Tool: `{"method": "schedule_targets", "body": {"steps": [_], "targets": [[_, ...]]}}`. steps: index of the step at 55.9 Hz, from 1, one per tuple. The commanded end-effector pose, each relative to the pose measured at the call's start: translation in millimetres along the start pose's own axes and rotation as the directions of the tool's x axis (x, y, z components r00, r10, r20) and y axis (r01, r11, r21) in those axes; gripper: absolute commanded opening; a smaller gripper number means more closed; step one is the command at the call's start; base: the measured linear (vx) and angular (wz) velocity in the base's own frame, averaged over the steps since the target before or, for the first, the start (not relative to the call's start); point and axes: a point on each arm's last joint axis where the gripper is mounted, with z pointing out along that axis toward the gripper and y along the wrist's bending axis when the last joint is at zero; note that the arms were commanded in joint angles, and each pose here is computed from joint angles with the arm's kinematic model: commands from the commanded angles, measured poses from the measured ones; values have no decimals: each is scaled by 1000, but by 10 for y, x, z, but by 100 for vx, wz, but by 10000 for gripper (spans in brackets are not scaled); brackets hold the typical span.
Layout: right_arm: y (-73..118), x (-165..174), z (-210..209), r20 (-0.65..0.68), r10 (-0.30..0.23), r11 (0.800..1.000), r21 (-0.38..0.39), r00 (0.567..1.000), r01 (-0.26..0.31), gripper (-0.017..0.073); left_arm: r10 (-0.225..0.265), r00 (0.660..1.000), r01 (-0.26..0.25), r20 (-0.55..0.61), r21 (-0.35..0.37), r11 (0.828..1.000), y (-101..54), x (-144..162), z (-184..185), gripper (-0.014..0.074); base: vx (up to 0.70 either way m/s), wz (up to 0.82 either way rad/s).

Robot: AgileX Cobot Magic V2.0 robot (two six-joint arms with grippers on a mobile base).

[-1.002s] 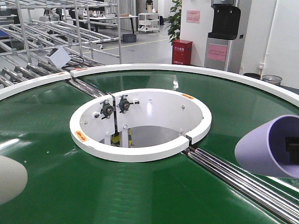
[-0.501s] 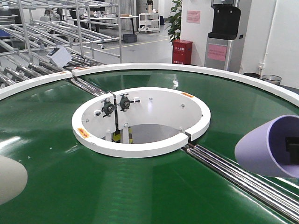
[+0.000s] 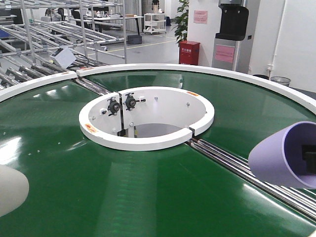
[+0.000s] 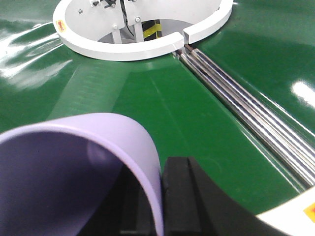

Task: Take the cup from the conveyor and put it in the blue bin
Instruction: 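Raise both held cups up beside the robot, then hold both cups while the base drives to the cart of blue bins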

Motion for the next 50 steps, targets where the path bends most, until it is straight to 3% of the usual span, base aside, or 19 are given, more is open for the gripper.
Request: {"method": "schedule_targets", "body": {"steps": [1, 26, 50], "targets": [[17, -139, -109, 118, -2, 1000, -9, 993, 3, -9, -16, 994, 15, 108, 12, 1000, -22, -137, -63, -4, -21, -7], [17, -139, -109, 118, -2, 1000, -9, 993, 3, -9, -16, 994, 15, 107, 12, 1000, -23, -136, -63, -4, -18, -11], [17, -139, -109, 118, -2, 1000, -9, 993, 3, -9, -16, 994, 15, 107, 12, 1000, -23, -136, -63, -4, -12, -41]]}}
